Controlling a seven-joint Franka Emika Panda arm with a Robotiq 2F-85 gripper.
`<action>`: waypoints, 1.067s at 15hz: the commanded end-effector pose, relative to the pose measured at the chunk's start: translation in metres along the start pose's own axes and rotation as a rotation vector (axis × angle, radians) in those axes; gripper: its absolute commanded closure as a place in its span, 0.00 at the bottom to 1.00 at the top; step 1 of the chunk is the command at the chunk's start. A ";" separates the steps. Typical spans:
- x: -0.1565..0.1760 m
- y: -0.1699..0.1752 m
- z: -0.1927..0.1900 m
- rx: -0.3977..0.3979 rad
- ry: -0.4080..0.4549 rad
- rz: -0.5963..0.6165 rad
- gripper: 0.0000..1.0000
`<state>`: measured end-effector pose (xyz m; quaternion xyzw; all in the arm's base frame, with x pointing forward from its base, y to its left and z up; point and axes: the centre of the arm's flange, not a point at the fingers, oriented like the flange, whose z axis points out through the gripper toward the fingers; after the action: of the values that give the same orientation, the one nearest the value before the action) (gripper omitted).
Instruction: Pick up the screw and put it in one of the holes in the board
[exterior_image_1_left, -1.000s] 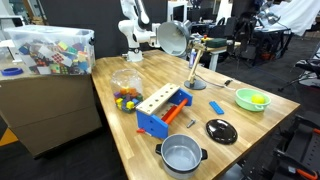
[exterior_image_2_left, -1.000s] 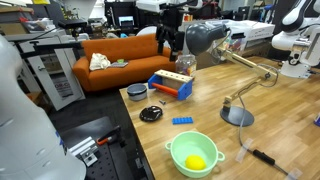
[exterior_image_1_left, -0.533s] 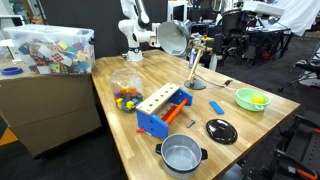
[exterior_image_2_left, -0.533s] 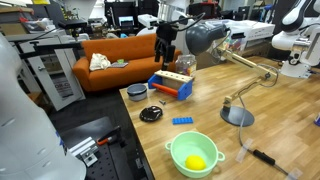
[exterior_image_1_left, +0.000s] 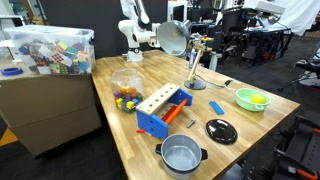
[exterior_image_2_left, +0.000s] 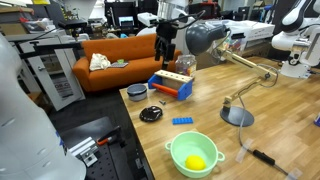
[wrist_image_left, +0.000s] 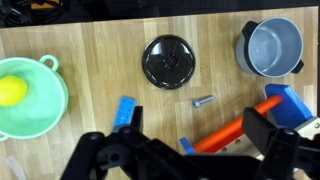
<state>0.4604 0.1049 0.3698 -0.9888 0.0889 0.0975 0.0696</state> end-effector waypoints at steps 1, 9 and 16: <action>0.007 -0.011 0.006 0.072 -0.038 -0.029 0.00; 0.056 -0.034 0.047 0.070 -0.092 0.233 0.00; 0.046 -0.027 0.050 0.066 -0.099 0.180 0.00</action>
<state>0.5007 0.1311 0.3154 -0.9680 0.1771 0.1489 0.0973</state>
